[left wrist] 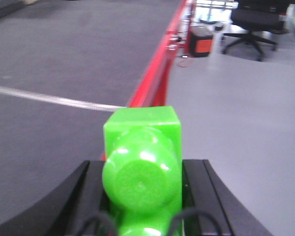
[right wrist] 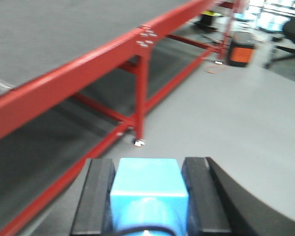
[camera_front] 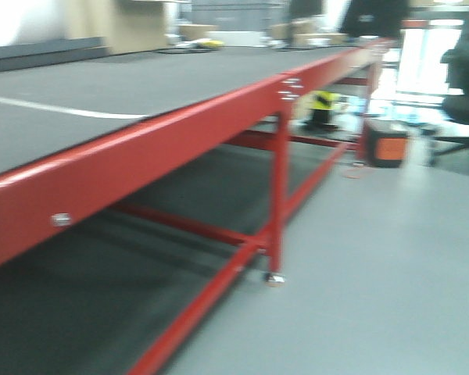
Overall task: Grab block from conveyor and place in blue bin
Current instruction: 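Drive the base away from the conveyor, holding both blocks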
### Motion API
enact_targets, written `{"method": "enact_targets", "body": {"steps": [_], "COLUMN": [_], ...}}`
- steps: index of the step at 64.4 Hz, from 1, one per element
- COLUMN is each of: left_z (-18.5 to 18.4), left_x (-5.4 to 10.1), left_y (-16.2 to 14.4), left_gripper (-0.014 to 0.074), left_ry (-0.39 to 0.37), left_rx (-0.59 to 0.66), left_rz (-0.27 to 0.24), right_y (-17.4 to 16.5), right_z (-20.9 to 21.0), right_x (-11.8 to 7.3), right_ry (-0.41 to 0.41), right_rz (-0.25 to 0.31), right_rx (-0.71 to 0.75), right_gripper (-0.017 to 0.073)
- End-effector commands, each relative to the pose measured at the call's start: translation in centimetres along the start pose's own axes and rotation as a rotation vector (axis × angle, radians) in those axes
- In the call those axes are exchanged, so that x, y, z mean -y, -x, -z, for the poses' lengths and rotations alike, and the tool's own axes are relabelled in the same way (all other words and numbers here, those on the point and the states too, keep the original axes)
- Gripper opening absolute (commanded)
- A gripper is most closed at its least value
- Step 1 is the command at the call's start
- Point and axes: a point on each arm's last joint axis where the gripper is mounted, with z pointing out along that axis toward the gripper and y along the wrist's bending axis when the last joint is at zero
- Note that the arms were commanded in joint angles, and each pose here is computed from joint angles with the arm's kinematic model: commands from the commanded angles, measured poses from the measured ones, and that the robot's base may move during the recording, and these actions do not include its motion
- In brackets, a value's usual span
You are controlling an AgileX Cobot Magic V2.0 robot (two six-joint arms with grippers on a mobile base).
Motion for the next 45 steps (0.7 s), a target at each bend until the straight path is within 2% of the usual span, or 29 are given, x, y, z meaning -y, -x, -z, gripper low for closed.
{"method": "enact_targets", "body": {"steps": [1, 45], "left_z": [0.22, 0.22], "left_x": [0.1, 0.1], "left_y": [0.39, 0.39], "left_gripper": [-0.0111, -0.0111], "left_ry": [-0.009, -0.009], "left_rx": [0.03, 0.03], "left_rz": [0.006, 0.006], "right_y": [0.33, 0.33], "right_z": [0.29, 0.29], "right_x": [0.11, 0.11], "right_ry": [-0.011, -0.011], "right_rz": [0.011, 0.011], "right_rx": [0.033, 0.033], "right_gripper": [-0.0163, -0.0163]}}
